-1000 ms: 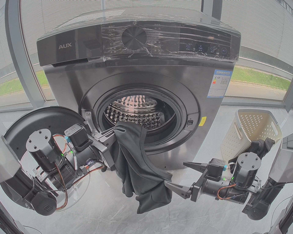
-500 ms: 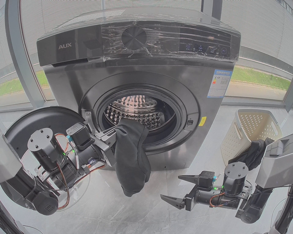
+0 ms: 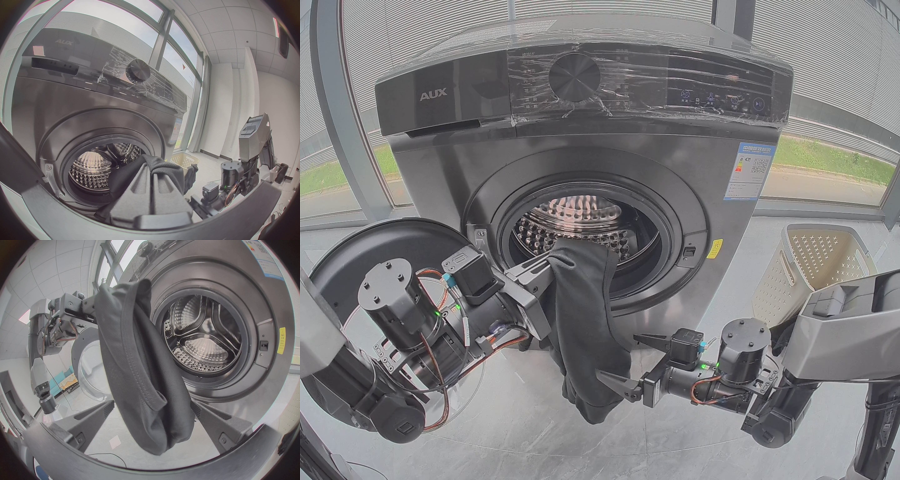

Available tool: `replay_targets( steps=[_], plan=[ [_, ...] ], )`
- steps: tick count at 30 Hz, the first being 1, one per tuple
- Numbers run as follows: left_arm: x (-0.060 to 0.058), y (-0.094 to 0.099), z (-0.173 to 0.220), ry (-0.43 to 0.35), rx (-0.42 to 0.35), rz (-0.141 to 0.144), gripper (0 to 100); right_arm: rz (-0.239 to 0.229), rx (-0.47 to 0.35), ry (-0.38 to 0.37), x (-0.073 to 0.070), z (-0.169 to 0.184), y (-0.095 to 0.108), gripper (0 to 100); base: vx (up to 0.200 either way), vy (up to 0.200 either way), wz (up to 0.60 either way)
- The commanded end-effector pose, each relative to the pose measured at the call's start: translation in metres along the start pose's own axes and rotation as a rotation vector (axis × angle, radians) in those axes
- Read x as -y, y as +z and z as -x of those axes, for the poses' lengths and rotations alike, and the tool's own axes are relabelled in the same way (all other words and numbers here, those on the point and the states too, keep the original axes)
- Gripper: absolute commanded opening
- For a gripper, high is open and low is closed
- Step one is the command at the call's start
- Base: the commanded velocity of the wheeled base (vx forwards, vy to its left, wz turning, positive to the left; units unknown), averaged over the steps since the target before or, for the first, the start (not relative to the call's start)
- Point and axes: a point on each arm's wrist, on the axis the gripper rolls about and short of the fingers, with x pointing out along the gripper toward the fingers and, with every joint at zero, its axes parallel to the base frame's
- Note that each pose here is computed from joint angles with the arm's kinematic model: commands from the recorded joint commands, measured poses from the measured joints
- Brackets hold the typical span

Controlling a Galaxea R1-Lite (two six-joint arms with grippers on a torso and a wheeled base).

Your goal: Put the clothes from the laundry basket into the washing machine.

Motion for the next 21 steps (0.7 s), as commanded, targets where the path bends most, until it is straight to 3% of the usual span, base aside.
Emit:
replay_targets(
  steps=[1, 12, 21],
  plan=[
    [0.005, 0.003, -0.001, -0.016, 0.012, 0.001, 0, 0.001, -0.001, 0.007, 0.002, -0.015, -0.010, 100, 0.000, 0.000, 0.00],
    [0.012, 0.009, 0.002, -0.041, 0.030, 0.008, 0, 0.002, 0.030, -0.029, 0.027, -0.052, -0.029, 100, 0.000, 0.000, 0.00],
    [0.016, 0.008, 0.002, -0.053, 0.025, 0.013, 0, 0.016, 0.098, -0.032, 0.033, -0.068, -0.020, 100, 0.000, 0.000, 0.00]
  ],
)
